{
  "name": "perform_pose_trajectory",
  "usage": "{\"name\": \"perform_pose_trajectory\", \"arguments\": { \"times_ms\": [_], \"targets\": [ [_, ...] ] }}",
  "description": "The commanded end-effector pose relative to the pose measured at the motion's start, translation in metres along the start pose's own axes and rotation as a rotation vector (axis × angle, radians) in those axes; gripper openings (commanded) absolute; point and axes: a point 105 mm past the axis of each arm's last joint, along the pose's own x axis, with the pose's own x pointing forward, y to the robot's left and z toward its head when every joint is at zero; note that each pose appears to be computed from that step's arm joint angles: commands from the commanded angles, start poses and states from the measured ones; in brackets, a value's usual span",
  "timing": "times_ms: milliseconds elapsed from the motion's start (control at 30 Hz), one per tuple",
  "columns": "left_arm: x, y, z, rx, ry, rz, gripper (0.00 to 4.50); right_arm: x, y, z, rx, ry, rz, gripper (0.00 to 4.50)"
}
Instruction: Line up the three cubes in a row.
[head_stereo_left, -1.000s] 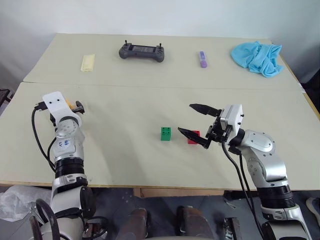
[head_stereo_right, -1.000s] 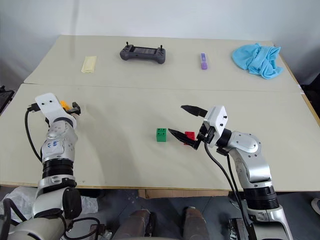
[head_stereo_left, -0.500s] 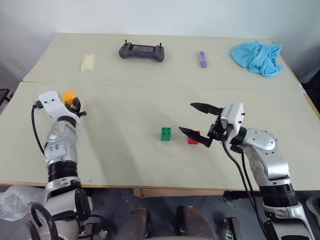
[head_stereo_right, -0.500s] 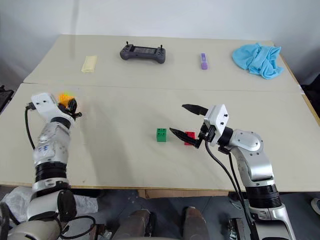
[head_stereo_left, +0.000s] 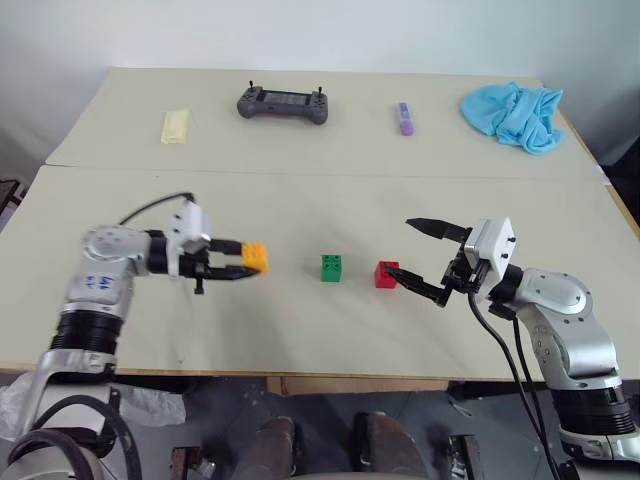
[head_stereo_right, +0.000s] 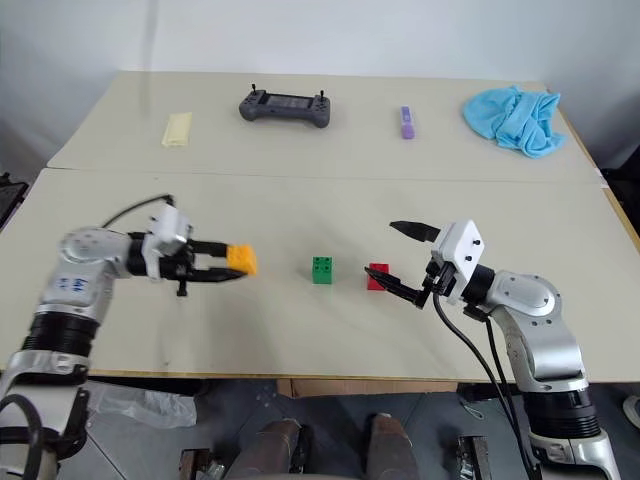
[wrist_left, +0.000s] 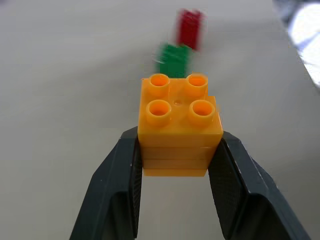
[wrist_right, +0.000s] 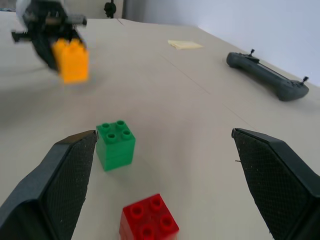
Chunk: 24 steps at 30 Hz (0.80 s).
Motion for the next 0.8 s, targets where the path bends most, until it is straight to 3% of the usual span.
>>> {"name": "perform_pose_trajectory", "arguments": {
  "times_ms": [33,500,767,800],
  "targets": [
    [0.008,0.008,-0.004,0.061,0.029,-0.015,1.48,-0.005,0.000,0.014,-0.035,-0.022,-0.023,4.50],
    [0.013,0.017,-0.027,-0.010,0.098,-0.012,1.48,-0.020,0.010,0.007,0.005,0.043,-0.040,4.50],
    [-0.018,0.026,-0.012,0.046,0.039,0.107,3.95,-0.032,0.012,0.001,0.032,0.089,0.032,4.50],
    [-0.029,0.025,-0.010,0.048,0.024,0.133,3.95,-0.034,0.011,0.001,0.034,0.096,0.056,4.50]
  ]
}}
